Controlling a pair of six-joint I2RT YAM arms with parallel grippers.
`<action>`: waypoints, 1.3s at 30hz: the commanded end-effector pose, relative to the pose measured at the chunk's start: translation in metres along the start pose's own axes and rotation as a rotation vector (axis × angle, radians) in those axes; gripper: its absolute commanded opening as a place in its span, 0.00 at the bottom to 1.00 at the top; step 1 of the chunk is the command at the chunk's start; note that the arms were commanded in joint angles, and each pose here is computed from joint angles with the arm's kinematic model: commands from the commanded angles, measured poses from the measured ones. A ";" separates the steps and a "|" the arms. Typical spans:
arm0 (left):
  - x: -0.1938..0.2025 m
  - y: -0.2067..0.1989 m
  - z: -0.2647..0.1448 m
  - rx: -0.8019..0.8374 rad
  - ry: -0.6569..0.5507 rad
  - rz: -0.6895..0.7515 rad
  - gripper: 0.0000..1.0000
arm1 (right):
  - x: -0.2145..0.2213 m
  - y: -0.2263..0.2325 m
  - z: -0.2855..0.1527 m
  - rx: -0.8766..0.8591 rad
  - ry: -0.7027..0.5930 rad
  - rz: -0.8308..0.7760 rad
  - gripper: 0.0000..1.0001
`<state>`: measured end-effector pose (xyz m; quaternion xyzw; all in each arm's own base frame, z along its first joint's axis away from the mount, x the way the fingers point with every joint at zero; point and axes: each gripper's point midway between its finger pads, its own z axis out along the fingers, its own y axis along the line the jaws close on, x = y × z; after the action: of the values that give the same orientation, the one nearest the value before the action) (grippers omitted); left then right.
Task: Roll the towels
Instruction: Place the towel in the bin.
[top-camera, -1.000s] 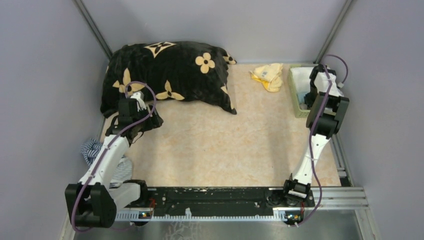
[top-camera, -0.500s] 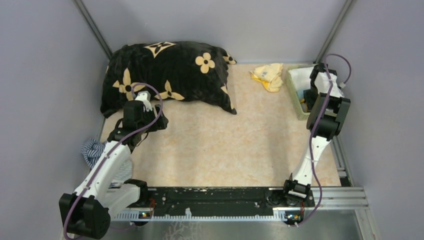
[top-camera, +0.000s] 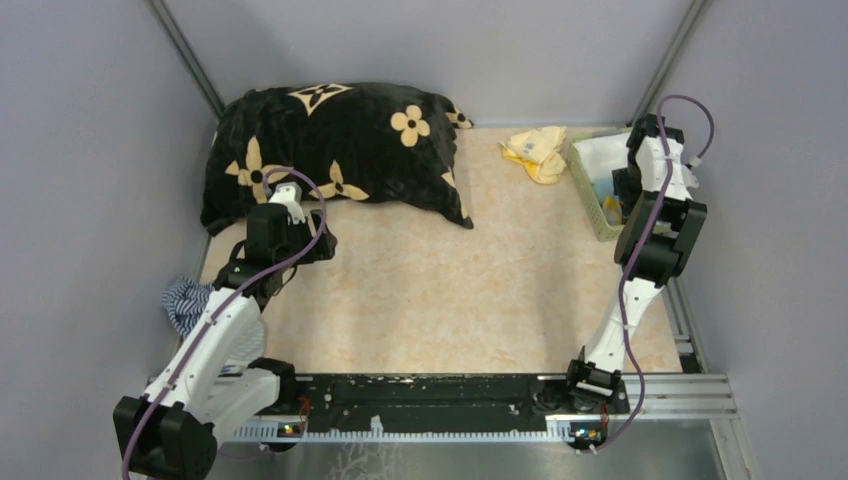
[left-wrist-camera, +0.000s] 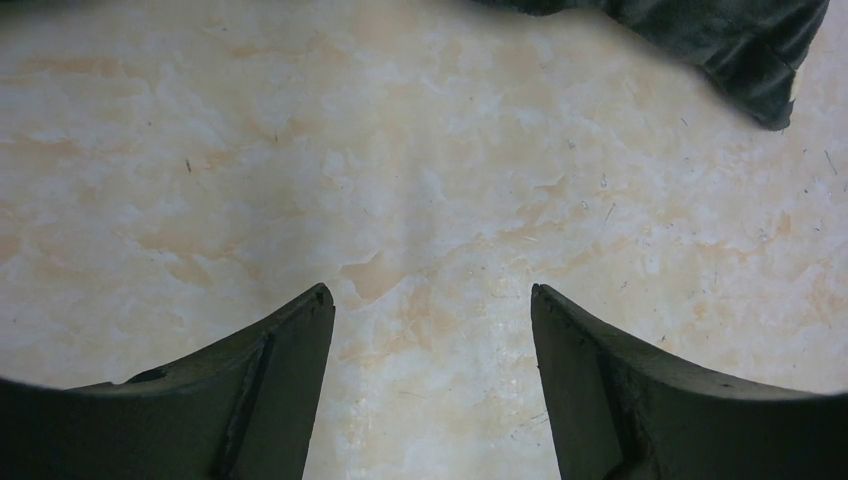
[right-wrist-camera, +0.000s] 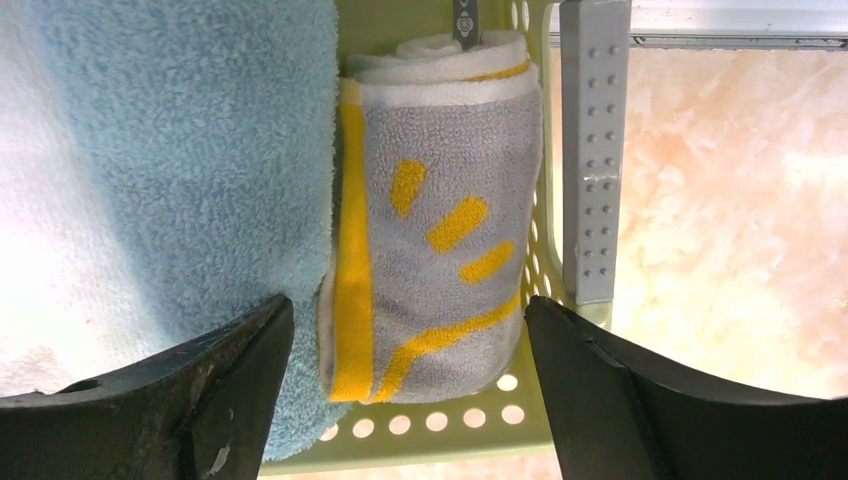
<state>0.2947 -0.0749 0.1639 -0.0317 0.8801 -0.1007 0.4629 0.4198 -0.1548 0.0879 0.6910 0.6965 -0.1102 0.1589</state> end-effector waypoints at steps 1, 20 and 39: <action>-0.007 0.000 -0.003 0.001 -0.037 0.013 0.78 | -0.022 0.010 -0.034 -0.087 -0.057 0.019 0.84; 0.000 0.000 0.003 -0.003 -0.005 0.011 0.78 | 0.010 0.018 -0.055 -0.445 -0.076 -0.236 0.78; 0.004 0.003 0.009 -0.016 0.016 0.012 0.78 | 0.016 0.056 -0.049 -0.632 -0.068 -0.176 0.80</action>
<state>0.2964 -0.0744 0.1544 -0.0321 0.8878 -0.0944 0.4494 0.4594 -0.1140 0.1127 0.5378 0.7648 0.0634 0.3490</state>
